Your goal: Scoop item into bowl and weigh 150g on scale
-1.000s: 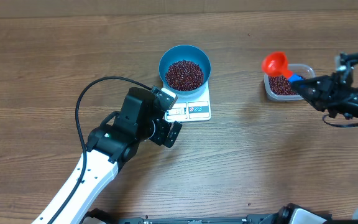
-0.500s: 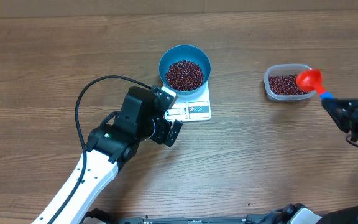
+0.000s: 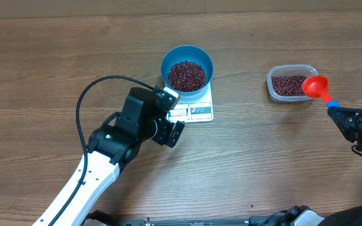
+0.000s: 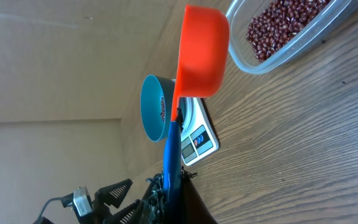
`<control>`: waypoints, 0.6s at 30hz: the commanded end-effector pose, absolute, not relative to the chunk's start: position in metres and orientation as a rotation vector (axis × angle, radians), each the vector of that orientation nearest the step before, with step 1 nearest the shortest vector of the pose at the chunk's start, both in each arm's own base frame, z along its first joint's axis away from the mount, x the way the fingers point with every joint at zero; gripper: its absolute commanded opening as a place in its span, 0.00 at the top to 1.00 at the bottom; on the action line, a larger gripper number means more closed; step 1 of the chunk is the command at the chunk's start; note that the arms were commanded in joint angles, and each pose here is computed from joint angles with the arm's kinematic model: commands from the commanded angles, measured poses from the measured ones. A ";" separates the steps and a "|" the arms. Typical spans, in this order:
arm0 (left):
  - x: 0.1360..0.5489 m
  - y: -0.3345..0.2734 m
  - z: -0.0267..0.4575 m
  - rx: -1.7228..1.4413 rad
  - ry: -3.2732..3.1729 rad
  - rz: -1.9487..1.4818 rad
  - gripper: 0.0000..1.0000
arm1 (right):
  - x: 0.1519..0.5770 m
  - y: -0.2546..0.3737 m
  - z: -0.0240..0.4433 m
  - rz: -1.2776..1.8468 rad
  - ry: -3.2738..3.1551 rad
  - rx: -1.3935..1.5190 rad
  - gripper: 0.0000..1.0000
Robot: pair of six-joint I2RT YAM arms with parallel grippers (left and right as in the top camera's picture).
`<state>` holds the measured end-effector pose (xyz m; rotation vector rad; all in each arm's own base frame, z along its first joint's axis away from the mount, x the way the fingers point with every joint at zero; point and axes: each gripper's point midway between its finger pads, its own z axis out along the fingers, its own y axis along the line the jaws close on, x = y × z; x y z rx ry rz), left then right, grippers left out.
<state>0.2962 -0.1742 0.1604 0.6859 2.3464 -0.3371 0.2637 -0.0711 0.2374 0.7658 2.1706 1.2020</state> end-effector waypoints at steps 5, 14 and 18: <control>0.305 -0.174 0.171 0.679 2.306 -0.322 0.01 | 0.265 -0.071 0.241 1.203 2.147 0.722 0.96; 0.306 -0.175 0.171 0.678 2.304 -0.322 0.00 | 0.265 -0.071 0.241 1.202 2.147 0.721 0.96; 0.306 -0.175 0.171 0.679 2.304 -0.322 0.00 | 0.265 -0.071 0.241 1.202 2.146 0.721 0.96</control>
